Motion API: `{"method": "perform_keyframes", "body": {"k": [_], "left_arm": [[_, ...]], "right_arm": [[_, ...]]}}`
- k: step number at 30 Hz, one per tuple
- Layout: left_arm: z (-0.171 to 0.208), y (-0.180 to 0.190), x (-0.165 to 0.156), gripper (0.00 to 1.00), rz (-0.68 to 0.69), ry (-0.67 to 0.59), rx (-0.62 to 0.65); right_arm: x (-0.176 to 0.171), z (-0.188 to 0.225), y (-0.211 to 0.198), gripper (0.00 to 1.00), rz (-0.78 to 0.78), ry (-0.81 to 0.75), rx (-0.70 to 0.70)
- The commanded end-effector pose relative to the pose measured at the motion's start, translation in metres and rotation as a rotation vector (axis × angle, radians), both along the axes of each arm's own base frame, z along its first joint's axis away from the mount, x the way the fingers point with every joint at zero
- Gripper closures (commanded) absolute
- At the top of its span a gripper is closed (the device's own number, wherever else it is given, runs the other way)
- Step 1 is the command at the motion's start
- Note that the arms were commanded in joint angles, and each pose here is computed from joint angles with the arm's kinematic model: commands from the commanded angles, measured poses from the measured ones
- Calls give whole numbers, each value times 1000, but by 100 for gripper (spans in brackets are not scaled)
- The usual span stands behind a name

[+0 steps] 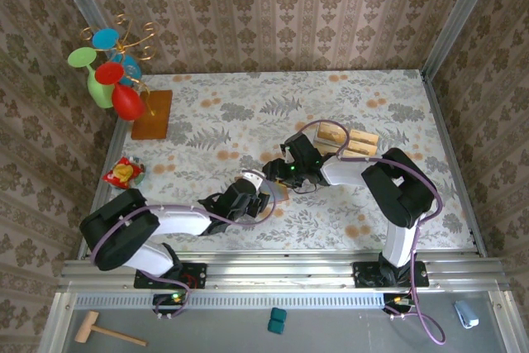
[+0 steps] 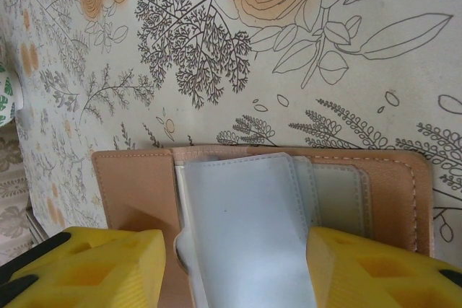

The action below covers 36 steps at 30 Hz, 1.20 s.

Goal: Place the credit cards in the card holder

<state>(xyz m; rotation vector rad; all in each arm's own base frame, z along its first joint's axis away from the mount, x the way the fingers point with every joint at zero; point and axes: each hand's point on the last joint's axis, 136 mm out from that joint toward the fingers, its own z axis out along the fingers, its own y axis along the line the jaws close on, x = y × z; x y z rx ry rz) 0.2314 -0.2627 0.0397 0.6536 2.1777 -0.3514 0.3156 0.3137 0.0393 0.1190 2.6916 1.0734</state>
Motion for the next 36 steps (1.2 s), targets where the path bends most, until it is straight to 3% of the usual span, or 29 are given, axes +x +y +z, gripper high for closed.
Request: {"method": "perform_keyframes", "body": {"k": [1, 6, 15, 36], "left_arm": [[0, -2, 6, 45, 25, 2, -19], [-9, 3, 3, 51, 38, 19, -17], [-12, 4, 2, 52, 41, 21, -20], [-13, 5, 1, 54, 40, 22, -23]], "right_arm": [[0, 0, 5, 44, 6, 17, 6], [7, 10, 0, 40, -5, -3, 11], [15, 30, -11, 35, -22, -43, 16], [7, 0, -1, 35, -2, 19, 20]]}}
